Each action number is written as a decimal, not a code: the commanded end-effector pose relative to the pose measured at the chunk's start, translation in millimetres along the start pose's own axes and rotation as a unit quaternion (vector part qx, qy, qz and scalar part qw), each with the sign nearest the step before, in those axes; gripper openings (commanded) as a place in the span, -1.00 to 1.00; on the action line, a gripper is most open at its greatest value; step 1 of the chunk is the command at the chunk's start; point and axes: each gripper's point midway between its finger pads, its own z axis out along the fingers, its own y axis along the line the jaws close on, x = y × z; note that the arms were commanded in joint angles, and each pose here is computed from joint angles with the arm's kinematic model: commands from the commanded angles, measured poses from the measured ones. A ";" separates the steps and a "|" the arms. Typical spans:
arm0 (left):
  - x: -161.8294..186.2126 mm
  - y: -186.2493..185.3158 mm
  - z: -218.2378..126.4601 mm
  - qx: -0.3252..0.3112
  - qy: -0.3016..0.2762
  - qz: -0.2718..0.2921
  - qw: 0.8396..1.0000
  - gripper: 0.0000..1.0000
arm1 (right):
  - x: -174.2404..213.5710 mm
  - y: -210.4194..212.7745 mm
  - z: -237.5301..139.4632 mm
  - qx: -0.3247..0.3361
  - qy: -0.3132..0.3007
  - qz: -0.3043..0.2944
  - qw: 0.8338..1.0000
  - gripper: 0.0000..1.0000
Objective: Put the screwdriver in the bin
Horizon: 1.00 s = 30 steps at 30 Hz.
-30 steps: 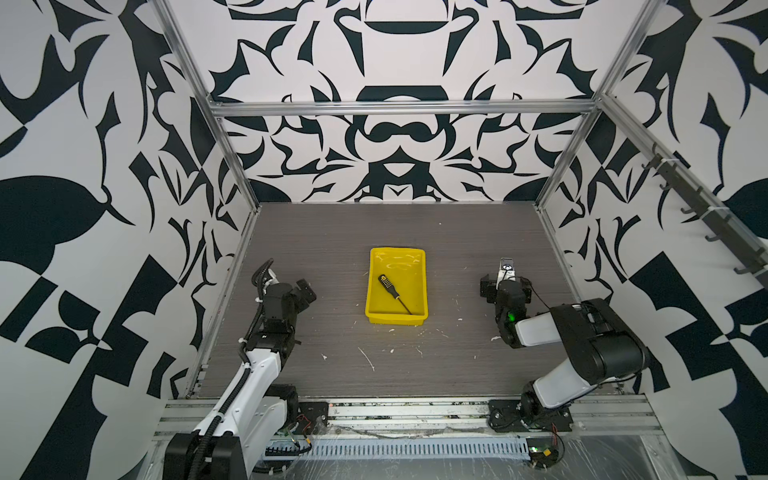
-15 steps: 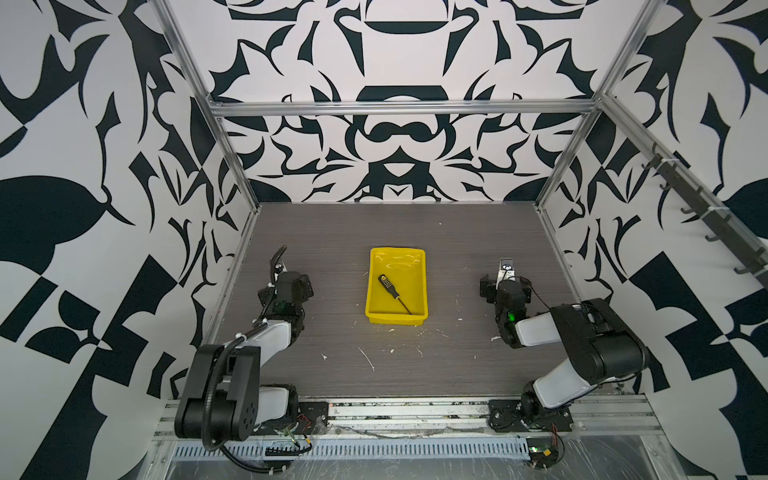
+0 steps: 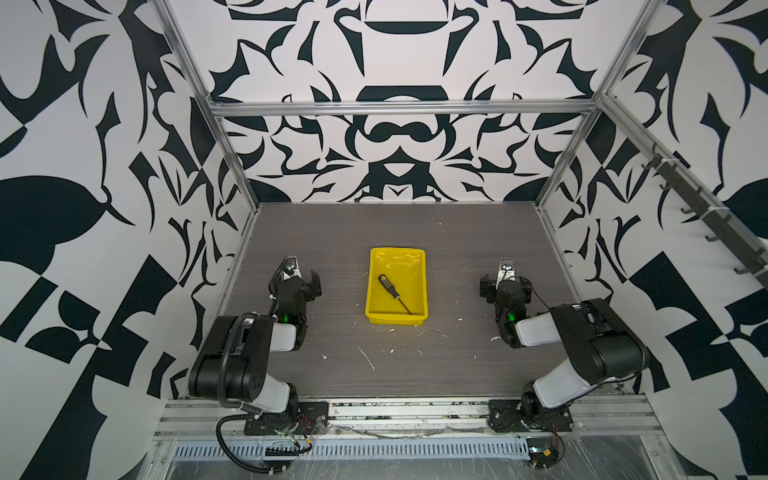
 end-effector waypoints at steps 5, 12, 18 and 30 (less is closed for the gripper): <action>-27.2 14.3 11.3 -0.035 -0.030 -0.026 0.999 0.99 | -19.3 -1.9 1.1 0.003 -0.027 0.020 0.999 1.00; -26.1 17.1 15.1 -0.031 -0.025 -0.033 0.999 0.99 | -19.4 -1.4 1.0 0.002 -0.027 0.020 0.999 1.00; -25.7 16.9 15.3 -0.031 -0.024 -0.033 0.999 0.99 | -19.1 -1.4 1.1 0.002 -0.026 0.020 0.999 1.00; -25.9 17.1 15.2 -0.031 -0.025 -0.032 0.999 0.99 | -18.8 -1.7 1.1 0.003 -0.026 0.020 0.999 1.00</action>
